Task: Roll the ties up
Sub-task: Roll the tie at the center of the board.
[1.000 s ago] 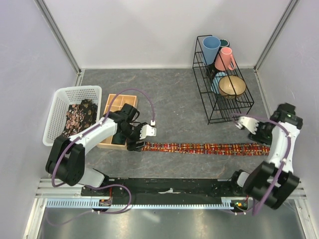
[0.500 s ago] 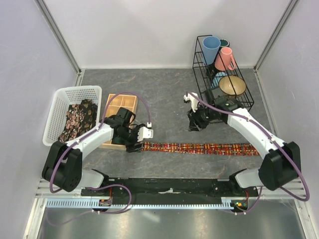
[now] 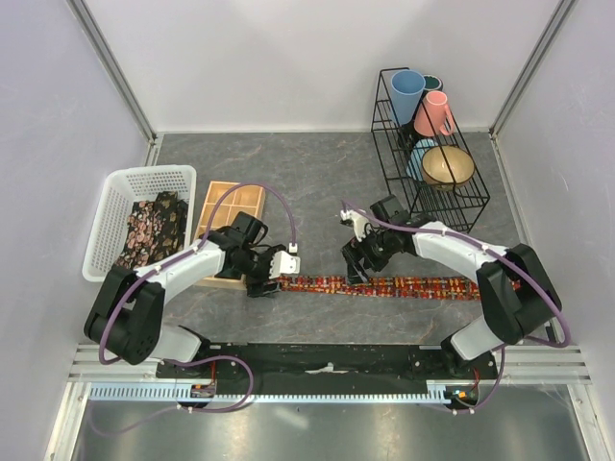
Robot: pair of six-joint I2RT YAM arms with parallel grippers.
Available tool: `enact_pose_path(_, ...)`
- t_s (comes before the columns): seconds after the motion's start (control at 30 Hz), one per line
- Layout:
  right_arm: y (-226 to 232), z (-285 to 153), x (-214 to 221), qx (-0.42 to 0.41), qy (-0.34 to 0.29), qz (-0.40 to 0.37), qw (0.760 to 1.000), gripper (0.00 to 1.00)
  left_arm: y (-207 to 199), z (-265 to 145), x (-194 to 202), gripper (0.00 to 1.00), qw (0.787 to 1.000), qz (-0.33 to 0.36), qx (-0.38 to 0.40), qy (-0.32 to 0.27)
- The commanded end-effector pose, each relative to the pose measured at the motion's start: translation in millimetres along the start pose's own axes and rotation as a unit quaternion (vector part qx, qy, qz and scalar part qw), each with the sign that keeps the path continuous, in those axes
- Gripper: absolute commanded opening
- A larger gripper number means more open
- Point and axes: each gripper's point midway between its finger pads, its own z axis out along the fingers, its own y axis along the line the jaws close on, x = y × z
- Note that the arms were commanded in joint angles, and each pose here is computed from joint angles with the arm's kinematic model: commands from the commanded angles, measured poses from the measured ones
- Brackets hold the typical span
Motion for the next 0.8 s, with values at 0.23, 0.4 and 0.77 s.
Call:
enact_pose_path(0.23, -39, -14, 41, 0.074, 0.060, -0.238, 0.967, 0.98, 1, 5, 3, 0.74, 1.000, -0.018, -0.005, 0.005)
enact_pose_path(0.4, -44, -10, 63, 0.100, 0.085, -0.296, 0.946, 0.98, 2, 6, 5, 0.74, 1.000, -0.028, -0.006, 0.007)
enact_pose_path(0.77, -58, -1, 69, 0.134, 0.091, -0.329, 0.930, 0.73, 5, 6, 8, 0.66, 0.999, -0.030, -0.012, 0.017)
